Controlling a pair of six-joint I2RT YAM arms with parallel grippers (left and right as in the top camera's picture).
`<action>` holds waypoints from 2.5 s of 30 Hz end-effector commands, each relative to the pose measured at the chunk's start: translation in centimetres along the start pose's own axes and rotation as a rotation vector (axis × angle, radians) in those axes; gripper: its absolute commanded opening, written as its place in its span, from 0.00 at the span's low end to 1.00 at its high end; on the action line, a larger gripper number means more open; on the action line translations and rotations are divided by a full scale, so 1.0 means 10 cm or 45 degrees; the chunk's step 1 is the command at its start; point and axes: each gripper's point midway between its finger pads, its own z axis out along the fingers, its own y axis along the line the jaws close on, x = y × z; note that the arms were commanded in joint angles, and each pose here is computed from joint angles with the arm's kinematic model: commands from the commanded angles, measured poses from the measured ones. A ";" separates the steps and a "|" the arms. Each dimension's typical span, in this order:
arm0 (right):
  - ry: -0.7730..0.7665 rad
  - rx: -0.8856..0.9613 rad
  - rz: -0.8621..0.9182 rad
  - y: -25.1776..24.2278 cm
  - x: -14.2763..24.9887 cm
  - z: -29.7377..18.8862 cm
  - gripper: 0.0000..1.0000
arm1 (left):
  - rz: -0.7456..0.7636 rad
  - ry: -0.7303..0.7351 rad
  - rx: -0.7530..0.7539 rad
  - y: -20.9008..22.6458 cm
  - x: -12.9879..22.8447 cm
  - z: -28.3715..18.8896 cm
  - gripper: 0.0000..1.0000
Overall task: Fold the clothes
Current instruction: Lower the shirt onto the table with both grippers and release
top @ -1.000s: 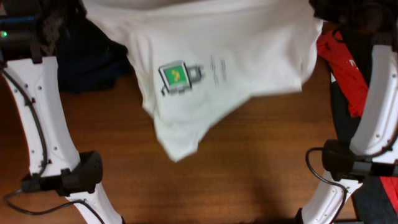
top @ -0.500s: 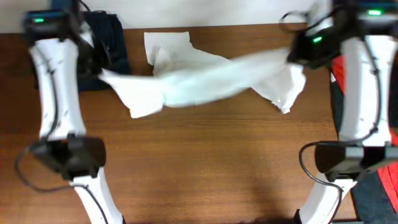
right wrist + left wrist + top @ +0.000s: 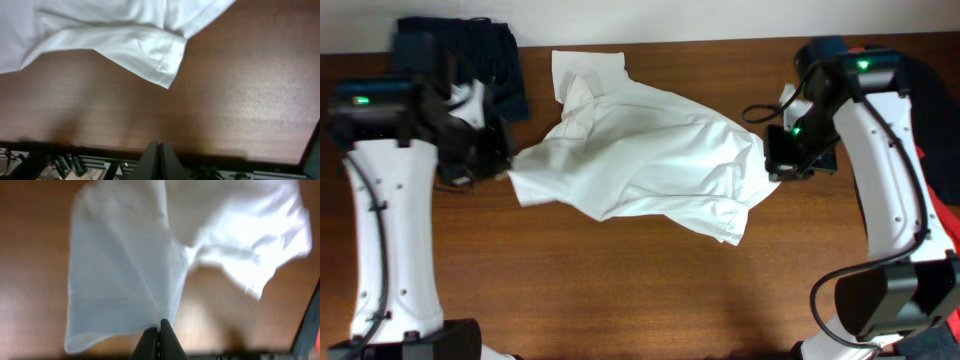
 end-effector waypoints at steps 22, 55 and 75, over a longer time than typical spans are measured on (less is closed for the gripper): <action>-0.050 -0.062 0.058 -0.21 -0.33 1.79 0.63 | -0.119 -0.010 -0.496 0.80 0.11 0.57 0.82; 0.012 -0.128 -0.024 -0.26 -0.30 1.84 0.59 | -0.109 -0.031 -0.503 0.81 0.07 0.56 0.84; 0.191 -0.129 0.093 -0.30 -0.10 1.21 0.04 | -0.110 -0.018 -0.507 0.82 0.09 0.56 0.84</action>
